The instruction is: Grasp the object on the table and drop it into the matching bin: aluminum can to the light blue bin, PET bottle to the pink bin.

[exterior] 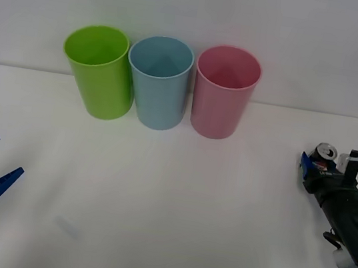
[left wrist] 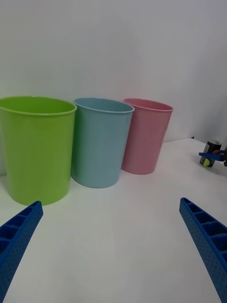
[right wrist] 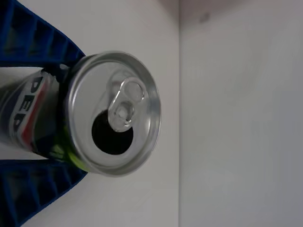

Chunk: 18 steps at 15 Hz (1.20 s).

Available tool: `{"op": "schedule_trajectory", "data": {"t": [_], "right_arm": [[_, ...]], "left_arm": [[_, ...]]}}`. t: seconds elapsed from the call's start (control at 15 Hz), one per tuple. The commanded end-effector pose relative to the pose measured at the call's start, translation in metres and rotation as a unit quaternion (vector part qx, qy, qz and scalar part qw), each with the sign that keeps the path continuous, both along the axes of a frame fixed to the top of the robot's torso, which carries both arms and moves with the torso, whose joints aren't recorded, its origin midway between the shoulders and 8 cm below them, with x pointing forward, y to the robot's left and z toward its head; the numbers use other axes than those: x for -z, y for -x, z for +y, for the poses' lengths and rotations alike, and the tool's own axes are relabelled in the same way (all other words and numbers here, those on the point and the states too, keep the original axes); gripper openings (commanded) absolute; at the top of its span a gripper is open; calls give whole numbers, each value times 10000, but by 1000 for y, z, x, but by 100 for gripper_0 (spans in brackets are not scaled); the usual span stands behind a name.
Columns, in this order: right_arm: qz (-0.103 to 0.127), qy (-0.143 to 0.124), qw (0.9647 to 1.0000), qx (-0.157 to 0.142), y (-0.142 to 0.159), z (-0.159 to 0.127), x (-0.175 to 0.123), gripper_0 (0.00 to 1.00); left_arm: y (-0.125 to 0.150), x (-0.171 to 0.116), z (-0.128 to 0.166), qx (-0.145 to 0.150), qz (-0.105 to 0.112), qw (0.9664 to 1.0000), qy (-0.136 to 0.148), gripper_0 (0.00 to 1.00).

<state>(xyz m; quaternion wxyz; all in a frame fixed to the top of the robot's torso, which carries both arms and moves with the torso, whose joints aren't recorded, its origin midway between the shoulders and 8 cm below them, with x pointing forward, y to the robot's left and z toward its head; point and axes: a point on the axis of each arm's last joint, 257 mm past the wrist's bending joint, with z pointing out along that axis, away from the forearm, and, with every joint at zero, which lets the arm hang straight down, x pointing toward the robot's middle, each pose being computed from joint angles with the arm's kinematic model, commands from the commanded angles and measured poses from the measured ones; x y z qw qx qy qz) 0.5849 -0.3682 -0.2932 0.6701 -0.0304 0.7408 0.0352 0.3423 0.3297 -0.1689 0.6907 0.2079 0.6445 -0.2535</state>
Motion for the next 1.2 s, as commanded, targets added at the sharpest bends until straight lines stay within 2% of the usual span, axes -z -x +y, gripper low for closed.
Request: {"op": "schedule_trajectory", "data": {"t": [0.07,0.6,0.93,1.2], "right_arm": [[-13,-1,10000,-14,0,1,-1,0],[-182,-124,9994,-256,8,9,-8,0],[-435,58,9983,-372,30,16,-29,0],[-601,112,9962,-618,51,33,-44,0]], "left_arm": [[0,0,0,0,0,10000,0,100],[0,0,0,0,0,10000,0,100],[0,0,0,0,0,10000,0,100],[0,0,0,0,0,10000,0,100]]}}
